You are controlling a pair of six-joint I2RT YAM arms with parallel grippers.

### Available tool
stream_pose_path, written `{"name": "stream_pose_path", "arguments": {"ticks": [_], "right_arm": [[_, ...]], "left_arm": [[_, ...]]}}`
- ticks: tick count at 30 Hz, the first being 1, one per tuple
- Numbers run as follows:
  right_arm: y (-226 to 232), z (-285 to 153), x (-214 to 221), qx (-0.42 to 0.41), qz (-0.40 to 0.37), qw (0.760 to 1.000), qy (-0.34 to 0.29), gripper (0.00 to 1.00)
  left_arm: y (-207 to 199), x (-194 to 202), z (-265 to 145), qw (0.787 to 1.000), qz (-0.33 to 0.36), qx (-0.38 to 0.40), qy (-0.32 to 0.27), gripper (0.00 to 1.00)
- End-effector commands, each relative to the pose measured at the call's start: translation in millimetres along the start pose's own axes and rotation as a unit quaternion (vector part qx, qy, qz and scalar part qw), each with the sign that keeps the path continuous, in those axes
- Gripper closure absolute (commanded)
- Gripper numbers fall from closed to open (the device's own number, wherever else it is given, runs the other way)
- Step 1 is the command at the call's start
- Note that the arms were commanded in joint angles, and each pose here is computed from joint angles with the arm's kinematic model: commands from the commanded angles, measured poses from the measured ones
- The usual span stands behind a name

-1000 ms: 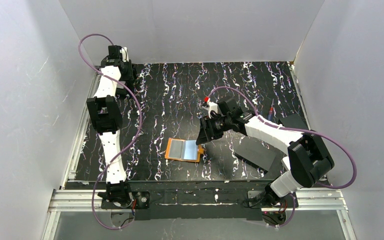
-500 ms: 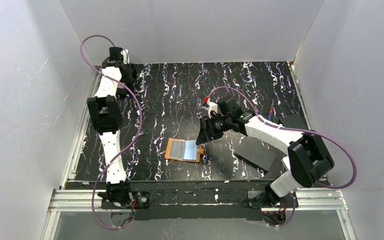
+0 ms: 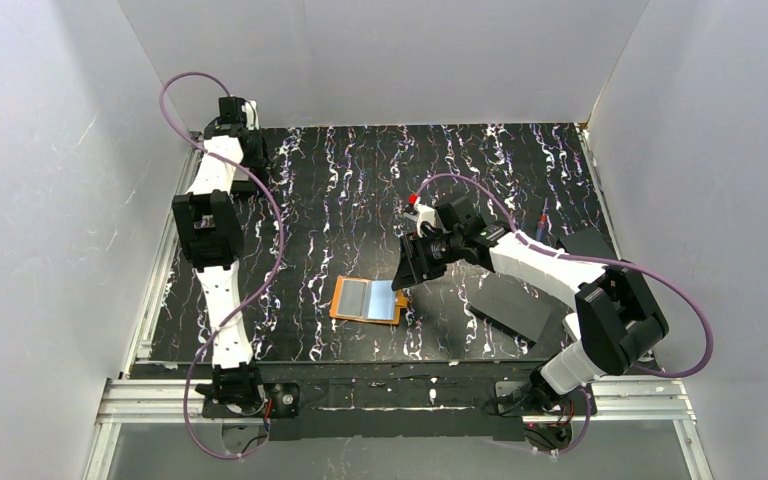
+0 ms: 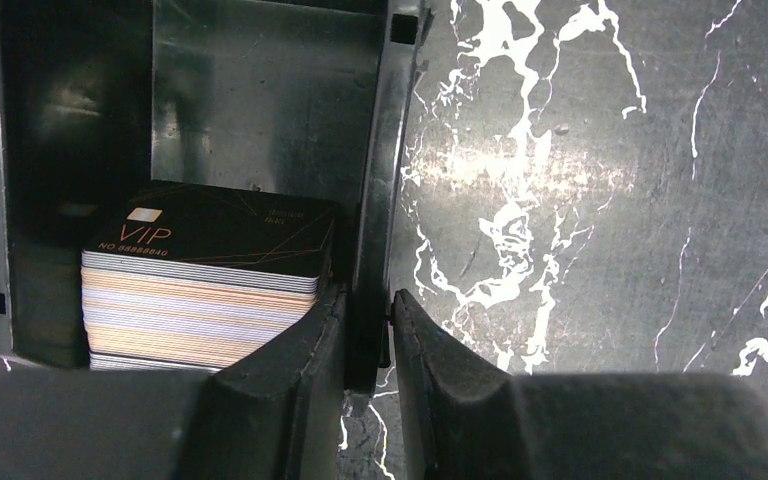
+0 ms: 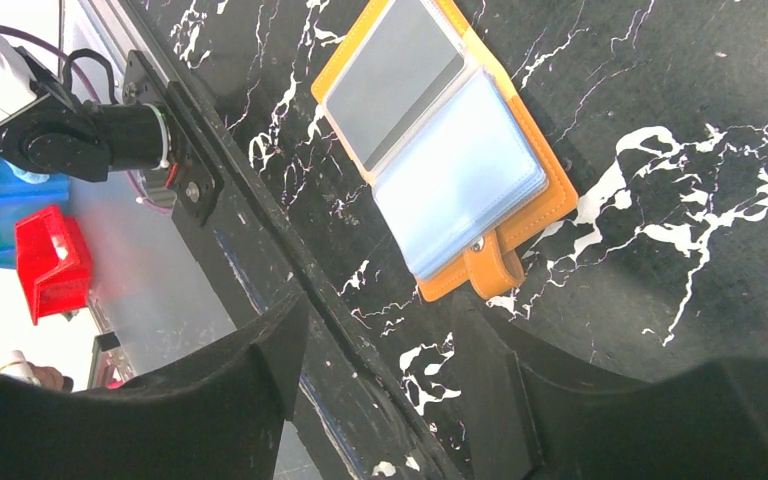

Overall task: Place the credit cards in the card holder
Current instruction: Move the storage box to the center of the board.

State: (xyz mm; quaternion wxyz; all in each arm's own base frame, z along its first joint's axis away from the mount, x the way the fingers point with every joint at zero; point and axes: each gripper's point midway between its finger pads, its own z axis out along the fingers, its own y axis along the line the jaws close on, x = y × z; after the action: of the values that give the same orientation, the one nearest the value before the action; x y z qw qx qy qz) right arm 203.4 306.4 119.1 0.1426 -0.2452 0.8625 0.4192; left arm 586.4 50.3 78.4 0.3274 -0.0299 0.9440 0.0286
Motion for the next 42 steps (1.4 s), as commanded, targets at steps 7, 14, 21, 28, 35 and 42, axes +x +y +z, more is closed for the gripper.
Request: {"name": "stream_pose_path", "arguments": {"ticks": [7, 14, 21, 28, 35, 42], "right_arm": [[8, -5, -5, -0.019, -0.011, 1.000, -0.020, 0.37], [8, -3, -3, -0.027, -0.008, 0.999, -0.022, 0.37], [10, -3, -2, -0.033, -0.008, 0.999, -0.023, 0.37], [10, -4, 0, -0.035, -0.008, 0.999, -0.024, 0.37], [12, -5, 0, -0.040, -0.008, 0.999, -0.026, 0.37], [13, -6, 1, -0.041, -0.010, 0.999, -0.028, 0.37]], "left_arm": [[-22, 41, -61, 0.998, 0.005, 0.034, 0.046, 0.91], [-48, 104, -104, 0.992, 0.050, 0.111, 0.045, 0.93], [-60, 136, -123, 0.985, 0.071, 0.143, 0.057, 0.95], [-70, 152, -141, 0.978, 0.094, 0.176, 0.057, 0.96], [-70, 165, -150, 0.974, 0.114, 0.185, 0.060, 0.94], [-67, 173, -152, 0.975, 0.116, 0.179, 0.068, 0.92]]}}
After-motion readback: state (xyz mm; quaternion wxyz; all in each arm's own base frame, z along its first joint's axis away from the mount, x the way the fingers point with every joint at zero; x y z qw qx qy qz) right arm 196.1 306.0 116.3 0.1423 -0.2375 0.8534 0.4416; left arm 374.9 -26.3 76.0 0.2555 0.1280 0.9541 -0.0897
